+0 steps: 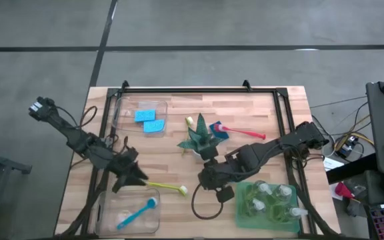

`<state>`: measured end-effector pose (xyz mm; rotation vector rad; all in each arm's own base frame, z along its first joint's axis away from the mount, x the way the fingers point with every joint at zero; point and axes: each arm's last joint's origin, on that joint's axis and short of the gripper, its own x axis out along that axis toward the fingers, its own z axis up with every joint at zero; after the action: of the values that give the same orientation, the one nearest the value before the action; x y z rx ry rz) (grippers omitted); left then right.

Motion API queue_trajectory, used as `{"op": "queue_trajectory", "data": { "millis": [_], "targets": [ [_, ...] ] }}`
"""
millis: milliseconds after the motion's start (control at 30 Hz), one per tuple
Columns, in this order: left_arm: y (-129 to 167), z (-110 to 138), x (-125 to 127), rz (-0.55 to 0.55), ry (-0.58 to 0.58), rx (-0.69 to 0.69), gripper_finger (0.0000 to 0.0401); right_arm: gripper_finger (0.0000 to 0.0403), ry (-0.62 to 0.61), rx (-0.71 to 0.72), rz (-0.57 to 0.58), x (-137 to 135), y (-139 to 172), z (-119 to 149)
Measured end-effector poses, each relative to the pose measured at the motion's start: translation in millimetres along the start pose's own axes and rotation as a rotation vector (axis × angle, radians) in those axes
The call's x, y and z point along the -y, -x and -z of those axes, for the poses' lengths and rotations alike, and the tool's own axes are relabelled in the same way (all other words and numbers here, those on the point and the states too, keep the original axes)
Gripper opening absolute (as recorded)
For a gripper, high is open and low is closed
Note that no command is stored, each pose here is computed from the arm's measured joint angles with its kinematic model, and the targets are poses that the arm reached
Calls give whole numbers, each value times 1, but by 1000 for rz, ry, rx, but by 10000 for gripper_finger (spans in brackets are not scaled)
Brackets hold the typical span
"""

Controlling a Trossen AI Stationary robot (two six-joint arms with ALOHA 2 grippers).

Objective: Pick & Place Kitchen Sink Supplies
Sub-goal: Put the blue sponge into the top transparent bin

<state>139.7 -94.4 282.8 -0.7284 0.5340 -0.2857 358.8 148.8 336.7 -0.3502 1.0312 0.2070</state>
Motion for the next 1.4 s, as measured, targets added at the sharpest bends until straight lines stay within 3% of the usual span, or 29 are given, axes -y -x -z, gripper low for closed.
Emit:
{"op": "queue_trajectory", "data": {
  "millis": [300,467,800,1133,1400],
  "targets": [
    [-18,-19,21,61,-455,310,140,99,-113,-114,-47,-7,-22,17],
    [-27,-25,29,65,-593,432,140,101,-144,-228,-37,-12,-48,38],
    [-34,-34,42,94,-739,631,140,138,-181,-254,-26,-21,-91,67],
    [-43,-32,40,84,-756,612,140,194,-214,-289,-9,-26,-121,98],
    [-46,-31,40,81,-758,604,140,189,-227,-276,-10,-28,-135,112]
  ]
}}
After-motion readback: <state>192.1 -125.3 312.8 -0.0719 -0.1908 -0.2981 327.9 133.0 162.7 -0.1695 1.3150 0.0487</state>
